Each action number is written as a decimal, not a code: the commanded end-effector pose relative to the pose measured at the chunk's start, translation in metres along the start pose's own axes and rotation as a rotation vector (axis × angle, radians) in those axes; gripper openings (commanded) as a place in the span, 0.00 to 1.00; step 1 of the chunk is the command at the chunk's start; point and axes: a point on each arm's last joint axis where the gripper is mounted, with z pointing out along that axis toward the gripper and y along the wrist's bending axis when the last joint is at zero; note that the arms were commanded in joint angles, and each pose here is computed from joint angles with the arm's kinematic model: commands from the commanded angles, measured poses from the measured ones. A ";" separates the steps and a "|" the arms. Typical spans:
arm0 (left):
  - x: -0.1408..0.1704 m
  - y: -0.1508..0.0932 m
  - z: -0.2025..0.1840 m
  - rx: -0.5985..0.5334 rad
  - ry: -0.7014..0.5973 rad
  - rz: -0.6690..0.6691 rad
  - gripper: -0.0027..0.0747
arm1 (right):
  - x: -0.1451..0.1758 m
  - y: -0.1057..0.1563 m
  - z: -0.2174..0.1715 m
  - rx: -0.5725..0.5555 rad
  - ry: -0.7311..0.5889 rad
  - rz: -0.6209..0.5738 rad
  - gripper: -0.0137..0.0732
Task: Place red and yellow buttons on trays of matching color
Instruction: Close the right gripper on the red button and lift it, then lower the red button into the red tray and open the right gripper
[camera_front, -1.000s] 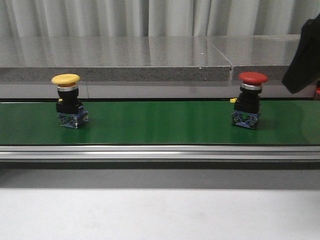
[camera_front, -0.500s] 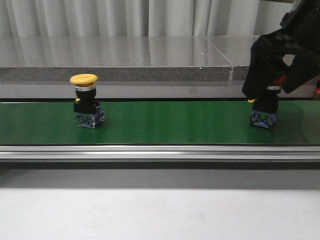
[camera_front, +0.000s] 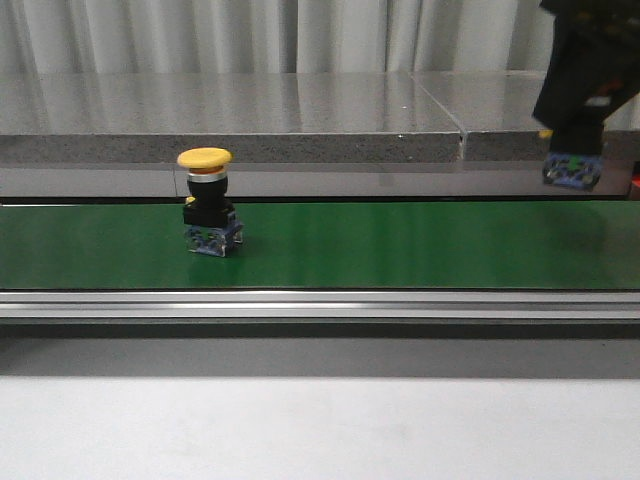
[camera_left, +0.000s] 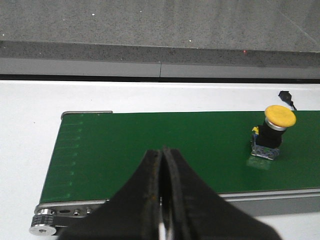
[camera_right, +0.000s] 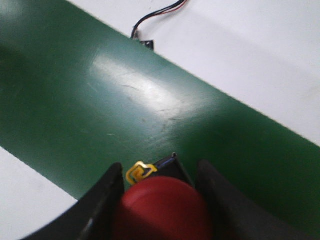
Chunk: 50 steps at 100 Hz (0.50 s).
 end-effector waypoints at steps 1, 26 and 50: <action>-0.015 -0.001 -0.004 0.003 -0.099 -0.009 0.01 | -0.015 -0.013 -0.045 0.059 -0.110 0.015 0.20; -0.015 -0.001 -0.004 0.003 -0.099 -0.009 0.01 | -0.016 -0.090 -0.120 0.284 -0.293 0.186 0.20; -0.015 -0.001 -0.004 0.003 -0.099 -0.009 0.01 | -0.001 -0.177 -0.131 0.419 -0.376 0.380 0.20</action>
